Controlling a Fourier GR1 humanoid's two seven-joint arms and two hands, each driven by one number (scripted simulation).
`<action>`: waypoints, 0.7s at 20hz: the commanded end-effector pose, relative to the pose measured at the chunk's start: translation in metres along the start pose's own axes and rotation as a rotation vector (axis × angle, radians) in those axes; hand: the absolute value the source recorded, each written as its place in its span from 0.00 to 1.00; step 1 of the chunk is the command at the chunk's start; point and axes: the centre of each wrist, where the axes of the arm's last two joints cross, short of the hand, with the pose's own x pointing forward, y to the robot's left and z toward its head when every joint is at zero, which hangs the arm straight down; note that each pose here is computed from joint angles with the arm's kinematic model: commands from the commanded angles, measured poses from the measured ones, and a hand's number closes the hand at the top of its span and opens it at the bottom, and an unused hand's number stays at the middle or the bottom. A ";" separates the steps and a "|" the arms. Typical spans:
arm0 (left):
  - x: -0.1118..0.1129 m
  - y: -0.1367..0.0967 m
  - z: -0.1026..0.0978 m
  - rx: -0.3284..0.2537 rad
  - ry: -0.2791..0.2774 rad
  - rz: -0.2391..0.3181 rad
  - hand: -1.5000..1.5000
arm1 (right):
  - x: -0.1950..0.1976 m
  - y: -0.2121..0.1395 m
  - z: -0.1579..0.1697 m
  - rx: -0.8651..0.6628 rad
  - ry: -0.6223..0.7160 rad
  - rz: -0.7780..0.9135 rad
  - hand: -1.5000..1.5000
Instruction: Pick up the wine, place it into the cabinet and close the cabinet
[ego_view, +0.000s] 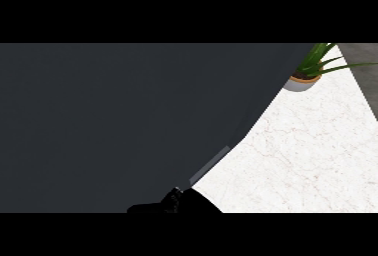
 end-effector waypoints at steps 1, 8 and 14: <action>0.008 0.016 0.006 -0.017 0.005 0.012 0.00 | -0.001 -0.003 -0.046 -0.060 0.006 0.020 1.00; 0.007 0.020 -0.014 -0.012 -0.007 0.010 0.00 | -0.001 -0.037 -0.099 -0.115 0.021 0.041 1.00; 0.017 0.009 -0.017 -0.021 0.038 0.003 0.00 | -0.002 -0.074 -0.135 -0.165 0.035 0.081 1.00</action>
